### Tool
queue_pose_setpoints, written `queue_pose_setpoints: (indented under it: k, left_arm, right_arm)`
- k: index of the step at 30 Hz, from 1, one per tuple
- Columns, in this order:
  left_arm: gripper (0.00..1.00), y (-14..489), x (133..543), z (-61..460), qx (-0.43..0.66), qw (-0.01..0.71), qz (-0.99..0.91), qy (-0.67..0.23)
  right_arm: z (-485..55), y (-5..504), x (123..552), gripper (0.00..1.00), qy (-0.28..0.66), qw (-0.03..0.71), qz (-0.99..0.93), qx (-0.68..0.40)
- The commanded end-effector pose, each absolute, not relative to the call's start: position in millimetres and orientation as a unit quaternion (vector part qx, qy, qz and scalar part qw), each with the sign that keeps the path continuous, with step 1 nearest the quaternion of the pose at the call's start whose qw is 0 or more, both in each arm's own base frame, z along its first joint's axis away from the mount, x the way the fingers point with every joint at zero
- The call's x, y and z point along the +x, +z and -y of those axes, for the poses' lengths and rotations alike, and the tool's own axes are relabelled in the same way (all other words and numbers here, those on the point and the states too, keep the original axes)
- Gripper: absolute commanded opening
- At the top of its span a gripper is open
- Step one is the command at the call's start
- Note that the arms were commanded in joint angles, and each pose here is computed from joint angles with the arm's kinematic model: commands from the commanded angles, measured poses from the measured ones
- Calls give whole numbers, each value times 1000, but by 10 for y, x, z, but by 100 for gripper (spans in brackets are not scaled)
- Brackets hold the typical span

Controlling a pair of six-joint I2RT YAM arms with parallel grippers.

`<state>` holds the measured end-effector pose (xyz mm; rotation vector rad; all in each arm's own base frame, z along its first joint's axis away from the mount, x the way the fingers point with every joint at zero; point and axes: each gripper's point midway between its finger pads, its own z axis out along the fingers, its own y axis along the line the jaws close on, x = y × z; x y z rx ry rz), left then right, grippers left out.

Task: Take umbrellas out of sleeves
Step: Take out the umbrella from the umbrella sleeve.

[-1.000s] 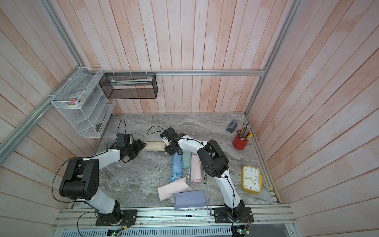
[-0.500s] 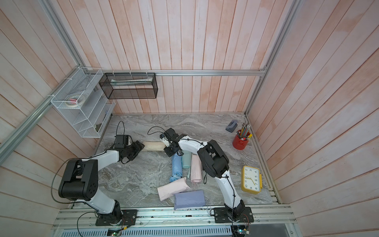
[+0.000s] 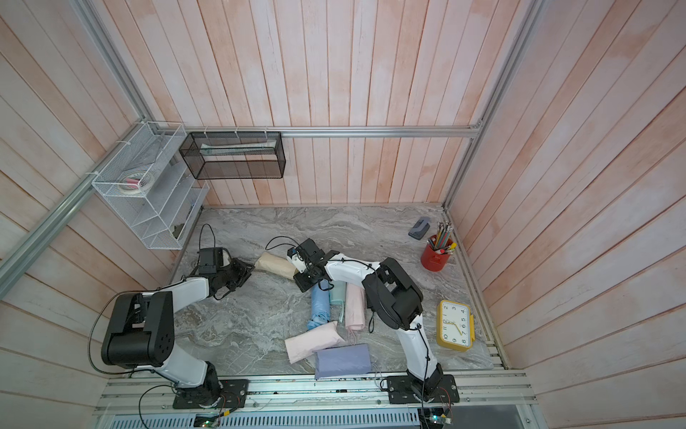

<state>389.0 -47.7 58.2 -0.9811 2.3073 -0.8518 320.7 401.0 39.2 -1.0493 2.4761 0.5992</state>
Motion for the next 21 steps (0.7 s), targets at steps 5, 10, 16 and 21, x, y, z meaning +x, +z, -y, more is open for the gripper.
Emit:
queue_pose_setpoints:
  k: [5, 10, 16, 21]
  left_arm:
    - [38, 656, 4015, 518, -363, 250, -832, -338]
    - [41, 693, 4153, 519, -363, 251, -827, -347]
    - [40, 708, 4323, 472, -370, 255, -819, -356]
    - [33, 714, 4396, 489, -370, 251, -814, -370]
  right_arm:
    - [-4022, 495, 3150, 0, 231, 196, -880, -366]
    - [-4043, 494, 3093, 0, 238, 192, -878, -369]
    - [-4106, 511, 3008, 0, 245, 190, -873, -376]
    - [-4123, 501, 2991, 0, 246, 189, -873, -375]
